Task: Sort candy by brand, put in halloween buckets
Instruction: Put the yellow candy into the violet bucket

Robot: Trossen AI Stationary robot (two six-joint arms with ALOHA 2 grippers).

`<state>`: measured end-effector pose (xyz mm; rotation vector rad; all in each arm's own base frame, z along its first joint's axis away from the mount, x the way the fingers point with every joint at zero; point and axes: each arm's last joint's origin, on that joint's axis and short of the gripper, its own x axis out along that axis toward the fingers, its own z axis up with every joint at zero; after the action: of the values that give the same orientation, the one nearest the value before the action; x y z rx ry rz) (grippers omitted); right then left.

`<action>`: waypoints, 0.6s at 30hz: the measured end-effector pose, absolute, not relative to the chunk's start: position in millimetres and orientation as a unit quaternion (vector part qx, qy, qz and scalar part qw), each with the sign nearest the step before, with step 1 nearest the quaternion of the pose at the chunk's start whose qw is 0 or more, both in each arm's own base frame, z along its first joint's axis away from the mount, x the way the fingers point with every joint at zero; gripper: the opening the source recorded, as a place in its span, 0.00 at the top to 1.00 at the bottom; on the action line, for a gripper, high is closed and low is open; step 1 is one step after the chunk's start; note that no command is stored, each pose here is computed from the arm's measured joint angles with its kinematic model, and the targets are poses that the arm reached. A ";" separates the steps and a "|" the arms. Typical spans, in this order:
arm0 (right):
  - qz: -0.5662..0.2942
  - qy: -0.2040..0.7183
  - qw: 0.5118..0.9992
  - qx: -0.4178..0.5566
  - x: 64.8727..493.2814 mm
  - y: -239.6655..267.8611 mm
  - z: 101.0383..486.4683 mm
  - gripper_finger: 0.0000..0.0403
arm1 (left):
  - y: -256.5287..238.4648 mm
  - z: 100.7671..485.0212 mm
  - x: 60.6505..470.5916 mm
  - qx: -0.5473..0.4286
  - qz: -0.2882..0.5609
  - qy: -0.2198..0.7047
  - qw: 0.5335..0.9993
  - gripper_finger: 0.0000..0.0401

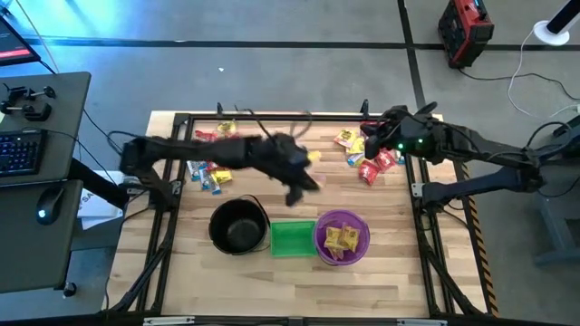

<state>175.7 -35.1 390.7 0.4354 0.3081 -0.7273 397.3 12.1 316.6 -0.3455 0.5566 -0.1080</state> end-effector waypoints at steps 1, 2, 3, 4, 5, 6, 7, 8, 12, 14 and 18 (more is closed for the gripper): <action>-0.350 0.154 0.901 0.206 175.6 -35.1 390.1 1.00 | 5.8 311.7 407.7 -0.168 -0.070 0.251 0.951 1.00; -0.349 0.158 0.902 0.201 175.5 -35.1 389.7 1.00 | -0.2 306.8 417.2 -0.165 -0.089 0.229 0.955 1.00; -0.349 0.161 0.902 0.198 175.3 -35.1 389.4 1.00 | -6.0 299.9 425.7 -0.164 -0.107 0.217 0.956 1.00; -0.348 0.165 0.903 0.192 175.1 -35.1 389.1 1.00 | -11.6 292.7 432.8 -0.164 -0.127 0.208 0.956 1.00; -0.347 0.168 0.903 0.189 174.8 -35.0 388.7 1.00 | -16.8 286.7 438.0 -0.163 -0.144 0.202 0.955 1.00; -0.347 0.172 0.903 0.188 174.6 -34.9 388.1 1.00 | -23.5 278.8 442.7 -0.162 -0.155 0.203 0.953 1.00; -0.347 0.177 0.902 0.187 174.1 -34.8 387.4 1.00 | -29.2 273.1 446.4 -0.156 -0.163 0.201 0.953 1.00; -0.348 0.181 0.901 0.186 173.7 -34.8 386.6 1.00 | -35.5 268.1 448.8 -0.152 -0.171 0.202 0.952 1.00; -0.351 0.201 0.897 0.181 171.6 -34.5 383.3 1.00 | -52.4 250.4 453.9 -0.177 -0.185 0.228 0.939 0.98; -0.350 0.207 0.896 0.180 171.2 -34.3 382.3 0.99 | -55.5 242.1 455.8 -0.201 -0.196 0.245 0.928 0.95; -0.341 0.213 0.897 0.183 171.2 -33.7 381.6 0.98 | -58.4 232.9 457.6 -0.230 -0.208 0.265 0.913 0.87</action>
<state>171.2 -33.7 381.6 0.3800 0.4416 -0.7056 457.6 -58.4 232.9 -0.4739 0.5451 -0.4281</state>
